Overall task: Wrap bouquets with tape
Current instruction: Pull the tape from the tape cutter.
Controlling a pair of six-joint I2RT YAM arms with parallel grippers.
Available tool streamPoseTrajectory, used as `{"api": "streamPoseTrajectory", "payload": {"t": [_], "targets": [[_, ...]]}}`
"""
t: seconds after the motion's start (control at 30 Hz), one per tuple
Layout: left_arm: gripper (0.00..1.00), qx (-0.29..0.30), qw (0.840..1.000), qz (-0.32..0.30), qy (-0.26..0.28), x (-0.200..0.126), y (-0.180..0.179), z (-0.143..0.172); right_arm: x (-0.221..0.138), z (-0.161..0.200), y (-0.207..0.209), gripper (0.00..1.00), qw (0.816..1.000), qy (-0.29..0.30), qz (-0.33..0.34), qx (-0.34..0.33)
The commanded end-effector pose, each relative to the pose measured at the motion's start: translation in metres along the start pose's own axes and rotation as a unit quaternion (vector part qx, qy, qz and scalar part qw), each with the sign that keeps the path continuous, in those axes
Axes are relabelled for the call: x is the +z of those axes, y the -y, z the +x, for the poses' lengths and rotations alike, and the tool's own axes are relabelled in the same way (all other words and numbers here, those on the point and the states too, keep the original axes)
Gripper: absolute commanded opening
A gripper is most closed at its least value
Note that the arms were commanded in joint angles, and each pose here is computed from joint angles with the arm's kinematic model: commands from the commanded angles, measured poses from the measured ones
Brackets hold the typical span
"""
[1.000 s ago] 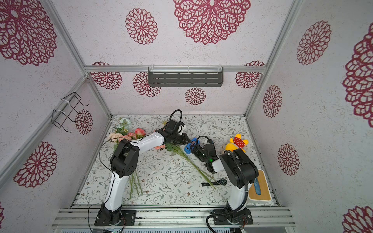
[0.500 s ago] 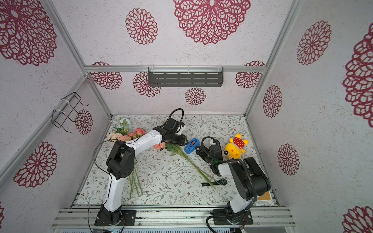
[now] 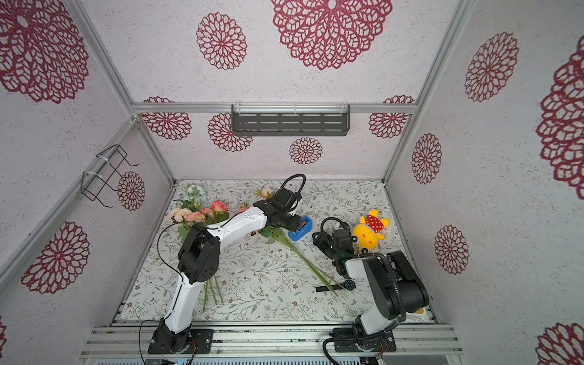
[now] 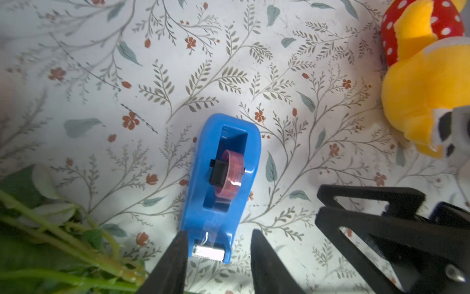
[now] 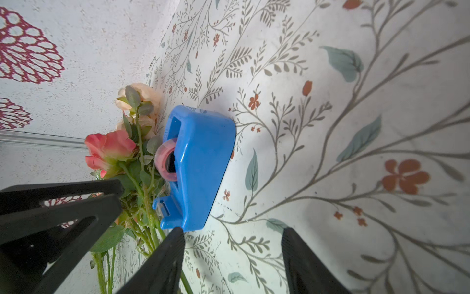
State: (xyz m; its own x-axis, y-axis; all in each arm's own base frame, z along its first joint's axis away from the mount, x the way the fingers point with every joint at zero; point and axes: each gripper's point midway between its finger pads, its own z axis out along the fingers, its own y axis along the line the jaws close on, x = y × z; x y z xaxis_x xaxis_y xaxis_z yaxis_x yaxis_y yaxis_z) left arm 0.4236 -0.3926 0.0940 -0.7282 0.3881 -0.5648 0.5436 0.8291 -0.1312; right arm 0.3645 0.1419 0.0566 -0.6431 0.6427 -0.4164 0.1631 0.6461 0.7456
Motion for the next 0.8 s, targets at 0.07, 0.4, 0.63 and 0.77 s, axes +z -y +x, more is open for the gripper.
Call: {"api": "streamPoseTrajectory", "payload": {"t": [0.07,0.4,0.63,0.77], "targets": [[0.41,0.029,0.999,-0.031,-0.012,0.006,-0.006,0.005,0.002,-0.007,-0.005,0.63,1.000,0.007,-0.005,-0.011],[0.44,0.038,0.998,-0.021,-0.040,0.020,0.007,0.026,0.004,-0.001,0.002,0.64,1.000,-0.003,-0.008,0.003],[0.41,0.050,0.997,-0.045,-0.050,0.026,-0.002,0.032,0.003,0.000,0.004,0.63,1.000,-0.003,-0.006,0.004],[0.39,0.054,0.996,-0.058,-0.048,0.028,-0.008,0.032,0.004,0.000,0.003,0.62,1.000,-0.004,-0.008,0.005]]}}
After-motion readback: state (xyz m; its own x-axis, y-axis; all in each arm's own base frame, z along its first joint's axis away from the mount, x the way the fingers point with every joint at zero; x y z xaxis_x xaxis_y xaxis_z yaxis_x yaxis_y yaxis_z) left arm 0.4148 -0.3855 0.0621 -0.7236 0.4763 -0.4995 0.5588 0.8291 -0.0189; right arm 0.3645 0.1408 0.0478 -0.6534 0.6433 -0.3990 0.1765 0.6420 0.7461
